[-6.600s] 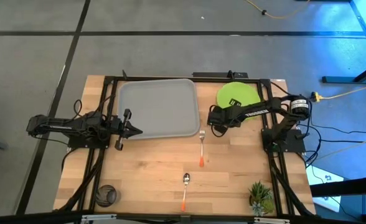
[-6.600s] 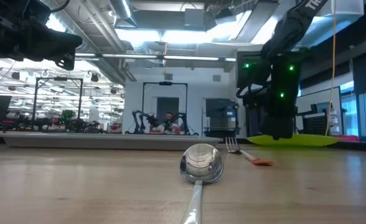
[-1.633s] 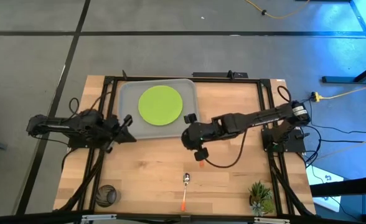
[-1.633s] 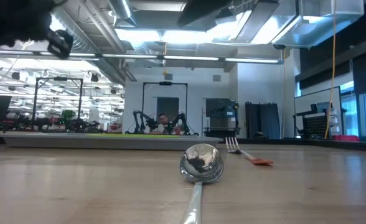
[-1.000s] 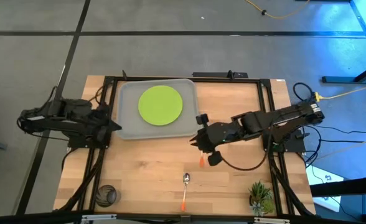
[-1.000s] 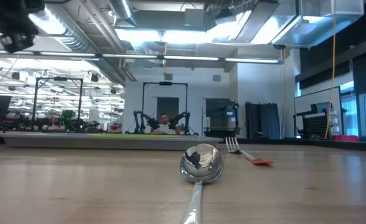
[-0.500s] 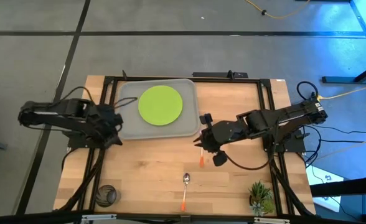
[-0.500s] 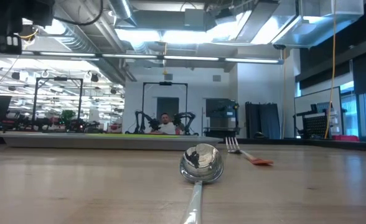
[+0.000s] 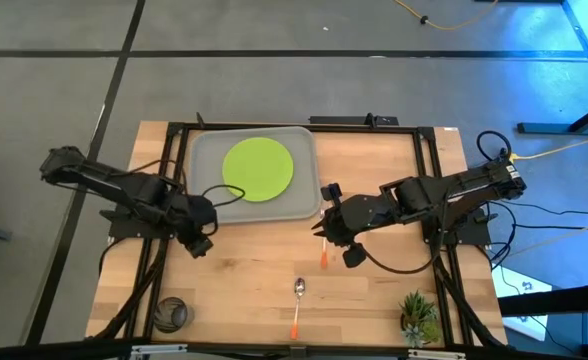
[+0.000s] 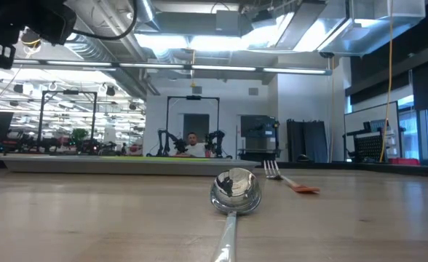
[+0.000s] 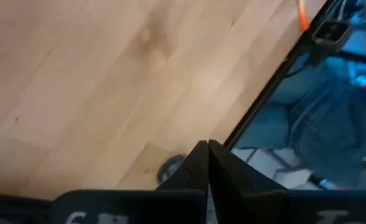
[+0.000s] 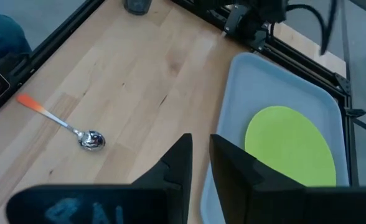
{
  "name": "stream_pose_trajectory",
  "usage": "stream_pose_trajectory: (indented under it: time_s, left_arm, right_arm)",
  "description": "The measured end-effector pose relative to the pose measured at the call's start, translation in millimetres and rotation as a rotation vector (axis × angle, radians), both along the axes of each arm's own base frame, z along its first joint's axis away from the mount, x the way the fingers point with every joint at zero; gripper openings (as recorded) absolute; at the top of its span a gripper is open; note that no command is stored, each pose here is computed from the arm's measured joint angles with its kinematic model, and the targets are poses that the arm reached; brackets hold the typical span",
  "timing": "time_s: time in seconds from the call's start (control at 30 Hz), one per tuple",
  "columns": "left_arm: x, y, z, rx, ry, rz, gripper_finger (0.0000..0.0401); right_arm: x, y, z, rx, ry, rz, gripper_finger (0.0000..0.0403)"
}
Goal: Pick and place plate/cup/fork/spoon on tray
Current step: Put the blue cup on the gray tray to the top left of the green plate
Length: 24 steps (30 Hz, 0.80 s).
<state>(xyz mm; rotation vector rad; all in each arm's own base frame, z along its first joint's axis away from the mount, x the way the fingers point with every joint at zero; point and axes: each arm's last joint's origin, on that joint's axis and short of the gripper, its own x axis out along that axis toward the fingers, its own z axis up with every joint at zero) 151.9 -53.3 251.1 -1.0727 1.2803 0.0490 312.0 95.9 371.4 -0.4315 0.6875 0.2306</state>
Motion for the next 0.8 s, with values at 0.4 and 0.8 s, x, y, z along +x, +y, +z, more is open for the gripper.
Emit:
stream_pose_trajectory:
  time_s: [0.4,0.8]
  left_arm:
    - [12,-9,3,0.083,-0.218,-0.179,0.0000]
    - [13,-8,1,0.175,-0.219,-0.103,0.0000]
  right_arm:
    - [-1,0,-1,-0.007,0.013,0.002,0.0063]
    - [-3,-2,2,-0.040,0.002,0.025,0.0063]
